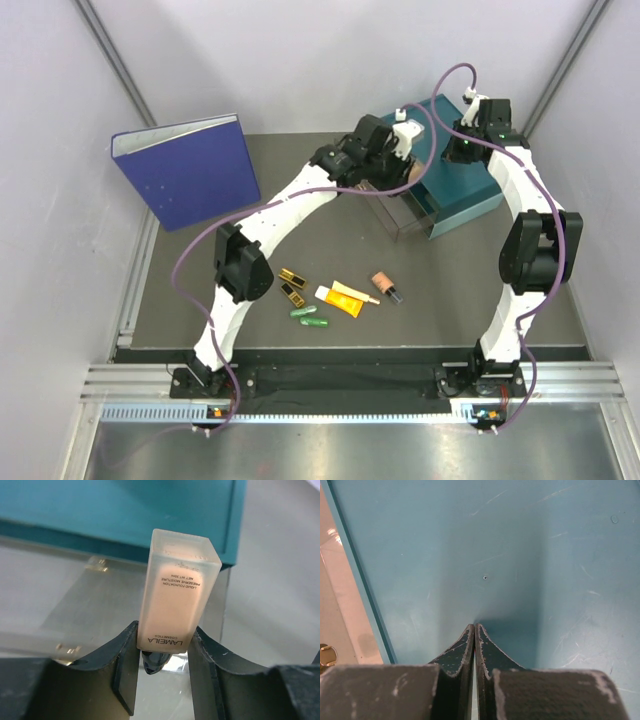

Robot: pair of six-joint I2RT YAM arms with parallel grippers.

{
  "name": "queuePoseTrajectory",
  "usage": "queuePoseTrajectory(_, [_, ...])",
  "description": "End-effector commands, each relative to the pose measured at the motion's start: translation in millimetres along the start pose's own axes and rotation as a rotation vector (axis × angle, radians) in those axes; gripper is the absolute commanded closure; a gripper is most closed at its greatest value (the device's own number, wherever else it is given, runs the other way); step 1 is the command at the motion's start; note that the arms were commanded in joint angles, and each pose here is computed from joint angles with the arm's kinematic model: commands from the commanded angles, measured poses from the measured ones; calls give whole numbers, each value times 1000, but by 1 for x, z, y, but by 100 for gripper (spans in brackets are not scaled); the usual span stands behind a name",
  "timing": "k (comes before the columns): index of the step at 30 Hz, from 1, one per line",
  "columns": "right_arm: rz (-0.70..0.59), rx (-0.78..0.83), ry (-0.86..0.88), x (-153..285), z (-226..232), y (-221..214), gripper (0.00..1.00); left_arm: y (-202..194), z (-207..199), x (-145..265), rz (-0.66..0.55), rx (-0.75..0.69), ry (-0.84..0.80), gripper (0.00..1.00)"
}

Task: Organize the makeup

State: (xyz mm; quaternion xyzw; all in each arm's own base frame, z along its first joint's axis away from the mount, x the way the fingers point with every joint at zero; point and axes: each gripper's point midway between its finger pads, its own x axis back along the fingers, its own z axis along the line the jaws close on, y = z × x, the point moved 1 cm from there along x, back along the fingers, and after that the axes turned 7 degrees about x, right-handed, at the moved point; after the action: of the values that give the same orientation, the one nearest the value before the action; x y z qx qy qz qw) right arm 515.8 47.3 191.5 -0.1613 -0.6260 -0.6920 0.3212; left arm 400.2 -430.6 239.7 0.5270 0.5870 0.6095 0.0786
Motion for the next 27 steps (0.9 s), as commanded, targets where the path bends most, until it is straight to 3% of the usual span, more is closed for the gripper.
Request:
queuePoseTrajectory(1, [227,-37,12,-16,5,-65,100,31,-19,-5,-125,-37,-70,100])
queuePoseTrajectory(10, [225,-34,12,-16,5,-65,100,-11,-21,-26,-8,-20,-85,94])
queuePoseTrajectory(15, [226,-37,13,-16,5,-66,100,-27,-15,-25,32,-21,-56,85])
queuePoseTrajectory(18, [233,-38,14,-17,5,-68,100,-27,-15,-23,36,-29,-51,68])
queuePoseTrajectory(19, [228,-38,13,-16,5,-66,100,-26,-13,-22,35,-30,-46,58])
queuePoseTrajectory(23, [231,-39,13,-16,5,-68,100,-25,-11,-22,31,-57,-34,38])
queuePoseTrajectory(27, [231,-38,11,-16,4,-68,100,-20,-11,-23,11,-65,-28,28])
